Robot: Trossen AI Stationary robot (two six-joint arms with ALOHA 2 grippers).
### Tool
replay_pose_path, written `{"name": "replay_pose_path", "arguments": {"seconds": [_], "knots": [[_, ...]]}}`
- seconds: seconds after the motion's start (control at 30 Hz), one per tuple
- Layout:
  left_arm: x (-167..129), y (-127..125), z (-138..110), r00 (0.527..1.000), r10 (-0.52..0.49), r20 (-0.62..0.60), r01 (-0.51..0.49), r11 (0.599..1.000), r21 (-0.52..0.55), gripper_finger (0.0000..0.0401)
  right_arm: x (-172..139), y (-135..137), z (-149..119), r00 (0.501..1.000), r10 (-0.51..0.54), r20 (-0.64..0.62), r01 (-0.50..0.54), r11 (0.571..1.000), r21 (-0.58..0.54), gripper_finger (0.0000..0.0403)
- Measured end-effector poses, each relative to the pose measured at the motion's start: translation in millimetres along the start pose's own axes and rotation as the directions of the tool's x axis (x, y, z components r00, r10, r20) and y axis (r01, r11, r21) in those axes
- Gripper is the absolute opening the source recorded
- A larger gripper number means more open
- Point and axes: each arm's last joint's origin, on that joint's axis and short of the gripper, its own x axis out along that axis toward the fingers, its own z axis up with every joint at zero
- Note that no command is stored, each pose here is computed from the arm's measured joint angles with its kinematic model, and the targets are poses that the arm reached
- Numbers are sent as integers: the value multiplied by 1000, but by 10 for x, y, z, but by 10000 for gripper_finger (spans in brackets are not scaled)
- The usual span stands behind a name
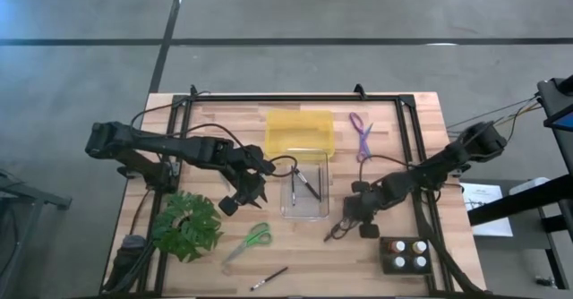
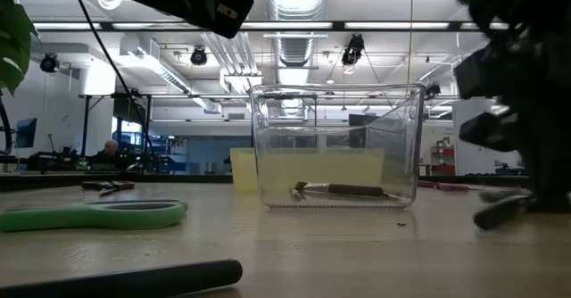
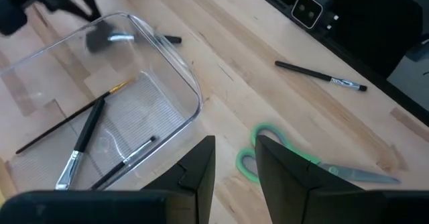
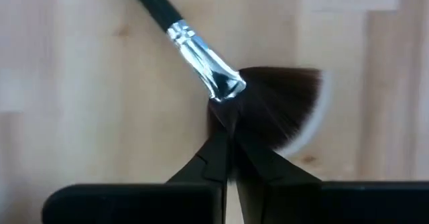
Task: Pick & Place Paint Supplies
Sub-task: Put the silver highlighter brush into the transparent bin
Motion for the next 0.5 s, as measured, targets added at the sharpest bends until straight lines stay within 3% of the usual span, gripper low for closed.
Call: {"name": "replay_pose_path", "arguments": {"seconds": [0.13, 0.3, 0.37, 0.5], "knots": [[0, 0, 0, 1000, 0, 0, 0, 1000, 0, 115, -201, 180, -49, 995, 72, 75, -70, 997, -23, 10], [0, 1, 1, 1000, 1, 1, -1, 1000, 21, 115, -576, 363, -85, 948, 139, 287, -120, 989, -85, 9], [0, 2, 3, 1000, 2, 3, -2, 1000, 25, 115, -734, 380, -103, 914, 118, 389, -81, 991, -109, 9], [0, 9, 17, 1000, 9, 17, -10, 999, 35, 115, -979, 297, -81, 821, 9, 570, 95, 984, -153, 8]]}}
